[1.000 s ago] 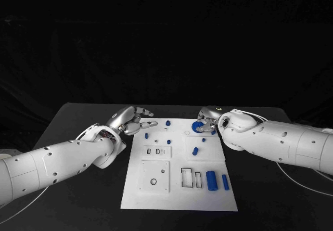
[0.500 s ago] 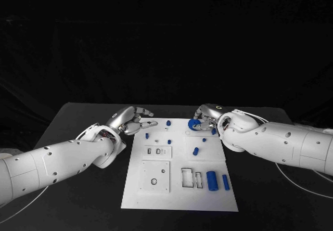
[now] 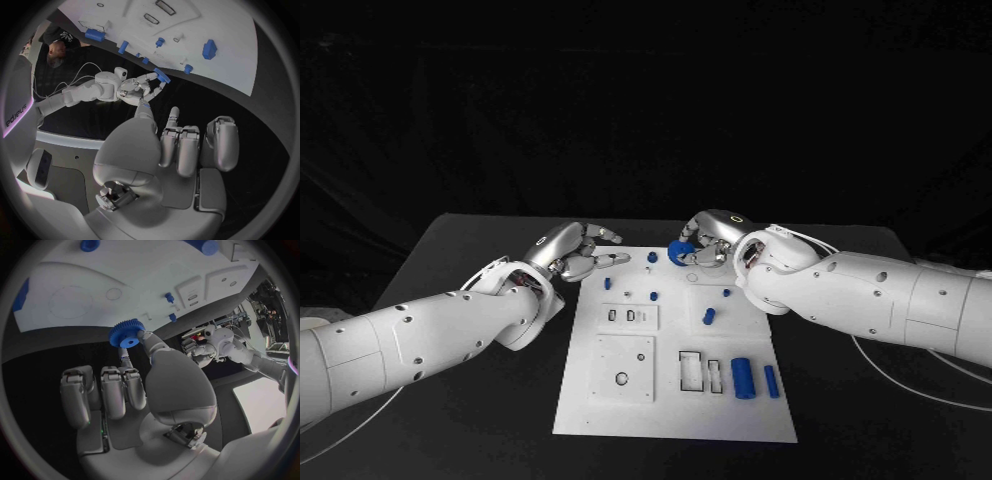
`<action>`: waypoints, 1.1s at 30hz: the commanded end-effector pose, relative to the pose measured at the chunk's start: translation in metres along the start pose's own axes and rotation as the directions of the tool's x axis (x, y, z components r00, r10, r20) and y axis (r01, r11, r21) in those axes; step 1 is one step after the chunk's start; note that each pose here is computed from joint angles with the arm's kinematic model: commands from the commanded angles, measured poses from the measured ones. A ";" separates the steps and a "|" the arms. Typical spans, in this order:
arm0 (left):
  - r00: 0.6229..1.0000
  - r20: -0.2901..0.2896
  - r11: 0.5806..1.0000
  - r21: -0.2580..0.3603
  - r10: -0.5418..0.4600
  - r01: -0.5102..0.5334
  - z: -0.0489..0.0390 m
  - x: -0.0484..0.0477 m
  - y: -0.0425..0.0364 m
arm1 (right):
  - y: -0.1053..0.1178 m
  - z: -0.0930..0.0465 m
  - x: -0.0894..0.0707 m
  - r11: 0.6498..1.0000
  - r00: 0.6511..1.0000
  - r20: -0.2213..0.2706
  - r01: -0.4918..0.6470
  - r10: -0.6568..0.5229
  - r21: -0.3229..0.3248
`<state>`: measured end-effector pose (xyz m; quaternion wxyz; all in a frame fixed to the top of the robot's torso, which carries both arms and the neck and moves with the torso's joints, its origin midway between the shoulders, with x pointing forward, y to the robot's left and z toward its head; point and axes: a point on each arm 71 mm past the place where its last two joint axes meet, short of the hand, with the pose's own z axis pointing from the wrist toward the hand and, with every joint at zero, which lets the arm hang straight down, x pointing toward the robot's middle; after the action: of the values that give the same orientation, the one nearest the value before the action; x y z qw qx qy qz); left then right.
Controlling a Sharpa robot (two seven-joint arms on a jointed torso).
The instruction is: Assemble the parts on the task board
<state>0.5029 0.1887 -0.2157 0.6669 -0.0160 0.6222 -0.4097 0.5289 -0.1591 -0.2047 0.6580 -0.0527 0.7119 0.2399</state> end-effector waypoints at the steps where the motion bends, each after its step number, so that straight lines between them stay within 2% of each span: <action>1: 1.000 0.001 1.000 0.015 0.004 -0.004 0.0007 -0.0001 -0.0016 | 0.011 0.004 0.003 0.999 1.000 -0.020 -0.008 0.007 -0.039; 15: 1.000 0.004 1.000 0.019 0.005 -0.005 0.0008 0.0002 -0.0027 | 0.037 0.024 0.020 0.998 0.997 -0.081 0.004 -0.010 -0.064; 33: 1.000 0.009 1.000 0.020 0.005 -0.005 -0.0009 -0.0015 -0.0033 | 0.042 0.029 0.039 0.998 0.993 -0.119 0.017 -0.024 -0.063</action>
<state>0.5014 0.1897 -0.2147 0.6678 -0.0152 0.6207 -0.4105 0.5348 -0.1029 -0.2279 0.6217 -0.0812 0.7366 0.2536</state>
